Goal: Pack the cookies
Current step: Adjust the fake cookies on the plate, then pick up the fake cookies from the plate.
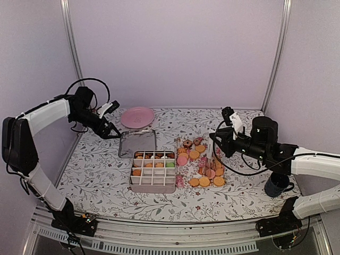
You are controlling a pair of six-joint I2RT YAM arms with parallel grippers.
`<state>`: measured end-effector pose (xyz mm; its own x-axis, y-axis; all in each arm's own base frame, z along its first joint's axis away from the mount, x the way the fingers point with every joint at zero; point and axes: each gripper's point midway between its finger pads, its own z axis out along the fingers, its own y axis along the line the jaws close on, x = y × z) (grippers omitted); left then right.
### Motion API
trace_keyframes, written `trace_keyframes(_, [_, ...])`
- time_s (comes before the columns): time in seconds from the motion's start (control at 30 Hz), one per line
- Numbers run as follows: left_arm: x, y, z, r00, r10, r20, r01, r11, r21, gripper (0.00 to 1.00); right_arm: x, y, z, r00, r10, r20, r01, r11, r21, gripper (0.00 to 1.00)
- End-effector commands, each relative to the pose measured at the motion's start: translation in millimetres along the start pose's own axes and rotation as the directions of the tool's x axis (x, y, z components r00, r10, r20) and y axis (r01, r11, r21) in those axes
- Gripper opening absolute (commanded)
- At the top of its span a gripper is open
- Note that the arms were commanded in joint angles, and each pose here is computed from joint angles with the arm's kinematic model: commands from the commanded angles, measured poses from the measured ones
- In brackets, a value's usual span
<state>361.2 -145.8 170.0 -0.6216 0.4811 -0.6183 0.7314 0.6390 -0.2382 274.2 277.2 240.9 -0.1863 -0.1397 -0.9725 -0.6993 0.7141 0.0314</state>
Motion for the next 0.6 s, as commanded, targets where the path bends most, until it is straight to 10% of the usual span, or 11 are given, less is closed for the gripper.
trace_keyframes(0.0, [-5,-1,-2,1.0,-0.002,0.002,0.002,1.0,0.003,0.99,-35,0,-7,0.998,0.009,0.062,-0.009,1.0,0.002,0.0])
trace_keyframes(0.57, [-5,-1,-1,1.0,-0.003,0.003,0.003,1.0,0.008,0.99,-75,8,-11,0.989,-0.024,0.144,0.029,0.999,-0.027,0.02])
